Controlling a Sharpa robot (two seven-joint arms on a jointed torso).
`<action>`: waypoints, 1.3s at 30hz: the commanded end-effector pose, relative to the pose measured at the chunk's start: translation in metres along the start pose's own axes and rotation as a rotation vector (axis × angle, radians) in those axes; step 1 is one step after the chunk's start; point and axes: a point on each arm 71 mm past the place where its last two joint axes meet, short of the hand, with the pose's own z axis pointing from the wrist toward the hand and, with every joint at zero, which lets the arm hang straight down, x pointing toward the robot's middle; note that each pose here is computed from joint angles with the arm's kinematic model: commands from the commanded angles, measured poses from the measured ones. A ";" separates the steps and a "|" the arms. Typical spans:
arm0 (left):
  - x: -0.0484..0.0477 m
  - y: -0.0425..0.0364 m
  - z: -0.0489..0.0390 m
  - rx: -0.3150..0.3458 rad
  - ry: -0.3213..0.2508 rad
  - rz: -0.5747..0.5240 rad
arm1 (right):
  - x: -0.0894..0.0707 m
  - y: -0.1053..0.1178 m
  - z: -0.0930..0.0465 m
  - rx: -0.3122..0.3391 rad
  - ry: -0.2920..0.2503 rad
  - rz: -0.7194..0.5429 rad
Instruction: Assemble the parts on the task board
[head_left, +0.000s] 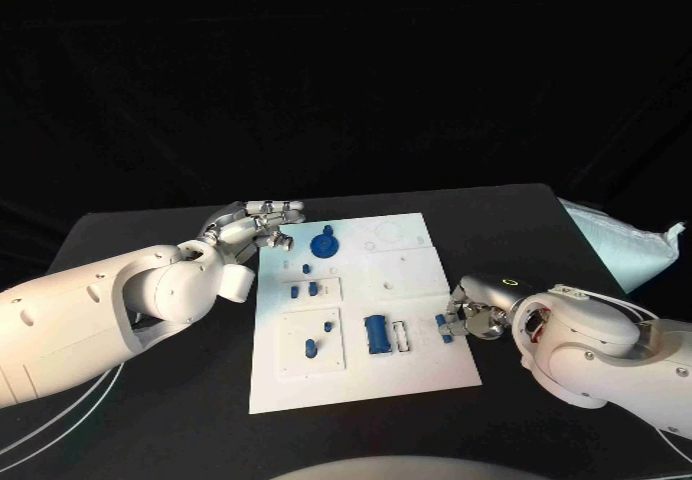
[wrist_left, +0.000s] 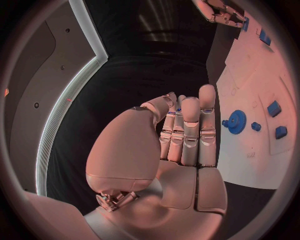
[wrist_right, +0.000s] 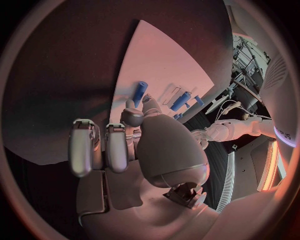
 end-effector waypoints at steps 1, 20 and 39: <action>0.0026 -0.0006 0.0002 0.007 0.022 -0.003 | 0.002 0.001 0.002 0.002 0.002 -0.055; 0.0021 -0.0001 -0.0003 0.000 0.030 -0.006 | 0.019 0.015 0.011 -0.037 0.077 -0.319; 0.0028 0.0003 0.0000 -0.002 0.035 -0.004 | 0.020 0.028 0.013 -0.069 0.026 -0.268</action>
